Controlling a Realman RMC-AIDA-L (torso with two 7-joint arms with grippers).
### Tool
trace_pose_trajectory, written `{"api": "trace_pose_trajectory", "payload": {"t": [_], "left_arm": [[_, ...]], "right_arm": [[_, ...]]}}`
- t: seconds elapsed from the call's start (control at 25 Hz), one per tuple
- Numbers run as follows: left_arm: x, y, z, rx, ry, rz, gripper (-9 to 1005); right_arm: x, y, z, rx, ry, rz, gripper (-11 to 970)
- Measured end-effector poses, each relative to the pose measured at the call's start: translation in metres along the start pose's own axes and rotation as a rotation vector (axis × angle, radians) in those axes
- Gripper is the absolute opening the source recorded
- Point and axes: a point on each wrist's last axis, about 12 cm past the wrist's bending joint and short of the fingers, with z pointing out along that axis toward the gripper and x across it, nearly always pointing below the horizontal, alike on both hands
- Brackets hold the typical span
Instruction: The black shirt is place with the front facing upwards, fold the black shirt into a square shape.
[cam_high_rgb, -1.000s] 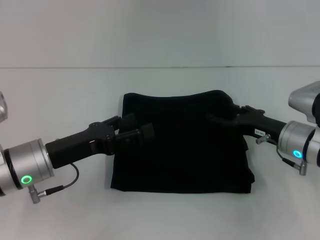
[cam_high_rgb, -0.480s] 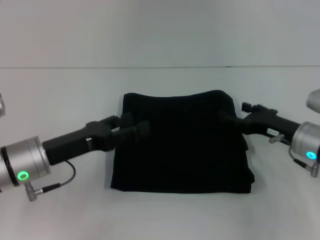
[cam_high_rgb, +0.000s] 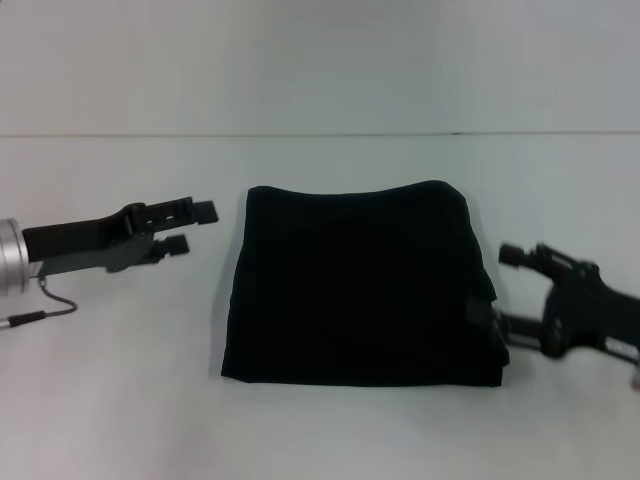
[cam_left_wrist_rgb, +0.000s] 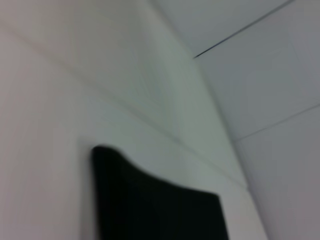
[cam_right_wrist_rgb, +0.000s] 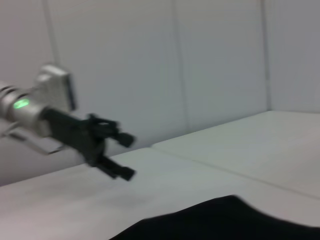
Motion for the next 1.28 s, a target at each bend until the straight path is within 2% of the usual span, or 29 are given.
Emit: {"api": "trace_pose_trajectory", "payload": {"t": [0.08, 0.2, 0.4, 0.84, 1.04, 1.28], "left_arm": [[-0.002, -0.001, 0.002, -0.037, 0.047, -0.063, 893], [-0.004, -0.002, 0.008, -0.069, 0.073, -0.094, 892], [-0.001, -0.001, 0.022, -0.117, 0.099, -0.127, 892], [0.011, 0.005, 0.045, -0.188, 0.100, -0.134, 890], [0.019, 0.005, 0.059, -0.216, 0.110, -0.113, 890], [0.020, 0.000, 0.066, -0.212, 0.125, -0.101, 889]], "right_arm": [[0.007, 0.009, -0.009, -0.034, 0.007, -0.020, 946], [0.023, 0.026, -0.018, -0.079, 0.034, -0.063, 946], [0.034, 0.034, -0.021, -0.093, 0.075, -0.063, 946], [0.037, 0.037, -0.024, -0.080, 0.073, -0.046, 946], [0.037, 0.037, -0.024, -0.080, 0.073, -0.047, 946], [0.037, 0.037, -0.024, -0.081, 0.074, -0.046, 946]]}}
